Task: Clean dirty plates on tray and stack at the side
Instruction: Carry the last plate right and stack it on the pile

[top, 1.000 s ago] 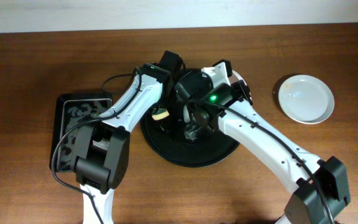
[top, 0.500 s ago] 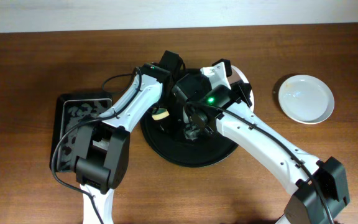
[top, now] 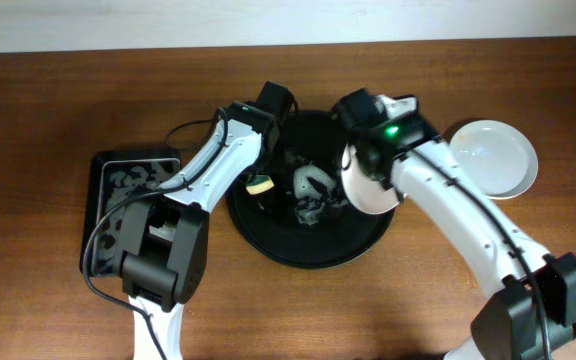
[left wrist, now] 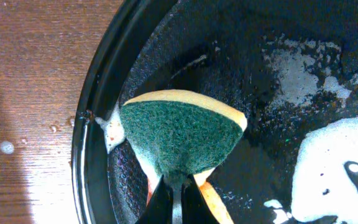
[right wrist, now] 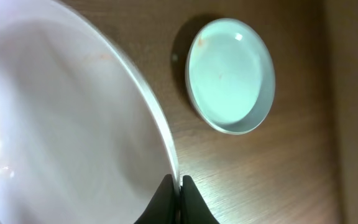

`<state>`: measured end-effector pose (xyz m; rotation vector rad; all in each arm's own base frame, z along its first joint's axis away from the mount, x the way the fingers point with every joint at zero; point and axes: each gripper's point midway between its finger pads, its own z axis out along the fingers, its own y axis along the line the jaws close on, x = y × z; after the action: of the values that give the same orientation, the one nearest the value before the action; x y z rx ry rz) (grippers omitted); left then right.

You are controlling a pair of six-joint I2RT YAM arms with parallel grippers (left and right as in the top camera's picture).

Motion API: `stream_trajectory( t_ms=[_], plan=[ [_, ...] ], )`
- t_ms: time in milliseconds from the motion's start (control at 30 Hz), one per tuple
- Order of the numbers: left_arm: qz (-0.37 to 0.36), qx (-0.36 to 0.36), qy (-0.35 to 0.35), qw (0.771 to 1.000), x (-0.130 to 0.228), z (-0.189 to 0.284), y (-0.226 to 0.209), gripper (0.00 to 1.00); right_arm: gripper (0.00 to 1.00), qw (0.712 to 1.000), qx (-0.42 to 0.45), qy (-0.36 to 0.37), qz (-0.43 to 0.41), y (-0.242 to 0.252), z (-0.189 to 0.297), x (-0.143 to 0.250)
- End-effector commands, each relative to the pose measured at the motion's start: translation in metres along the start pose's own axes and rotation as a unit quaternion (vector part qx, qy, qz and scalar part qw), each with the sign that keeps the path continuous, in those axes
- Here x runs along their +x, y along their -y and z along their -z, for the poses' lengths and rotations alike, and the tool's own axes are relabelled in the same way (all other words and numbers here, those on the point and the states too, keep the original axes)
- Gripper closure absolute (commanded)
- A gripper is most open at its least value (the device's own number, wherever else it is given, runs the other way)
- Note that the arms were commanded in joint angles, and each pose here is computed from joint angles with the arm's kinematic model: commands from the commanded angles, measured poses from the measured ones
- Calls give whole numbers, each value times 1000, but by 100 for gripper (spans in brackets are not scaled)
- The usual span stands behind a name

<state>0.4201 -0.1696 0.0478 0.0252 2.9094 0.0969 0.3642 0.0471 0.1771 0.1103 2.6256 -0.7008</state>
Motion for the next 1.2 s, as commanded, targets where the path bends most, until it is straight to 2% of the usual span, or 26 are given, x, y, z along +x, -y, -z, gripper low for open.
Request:
stream_trajectory(
  t_ms=[0,100,200,267,367,567,600,633,667,733,800,900,967,1000,1067,1100,1167],
  plan=[
    [0,9,13,1000,-8,10,1,100,96,986,-132,-42,-95,16,6,-11],
    [0,8,12,1000,-8,10,0,100,96,952,-189,-82,-227,83,-16,-11],
    [0,9,12,1000,-8,10,1,100,96,914,-155,-110,-358,167,-62,7],
    [0,9,12,1000,-8,10,1,100,96,896,-130,-125,-406,201,-89,21],
    [0,9,12,1000,-8,10,1,100,96,883,-113,-145,-433,216,-134,30],
    [-1,15,9,1000,-7,10,3,100,96,873,-97,-210,-429,188,-220,50],
    [-1,16,9,1000,-7,10,3,100,91,873,-97,-212,-429,184,-232,51],
    [-1,19,7,1000,-6,10,5,100,75,873,-98,-212,-429,184,-233,51],
    [-1,23,6,1000,-6,10,6,100,66,873,-102,-210,-428,184,-229,49],
    [-1,23,6,1000,-6,10,6,100,57,876,-102,-193,-430,193,-210,42],
    [-9,24,5,1000,-5,10,6,100,56,877,-196,-123,-421,192,-152,5],
    [-63,59,0,996,-1,24,15,100,55,895,-296,-5,-335,181,-39,-28],
    [-76,83,37,993,-9,61,17,100,55,898,-307,32,-313,174,5,-31],
    [-71,92,65,991,-12,95,10,100,52,901,-318,50,-293,163,31,-31],
    [-59,93,92,990,-11,136,-14,100,52,902,-337,66,-261,145,58,-32],
    [-45,87,102,990,-7,158,-40,100,52,903,-343,63,-251,138,62,-31],
    [11,37,115,993,1,188,-118,100,52,905,-351,65,-229,127,67,-32]
  ],
)
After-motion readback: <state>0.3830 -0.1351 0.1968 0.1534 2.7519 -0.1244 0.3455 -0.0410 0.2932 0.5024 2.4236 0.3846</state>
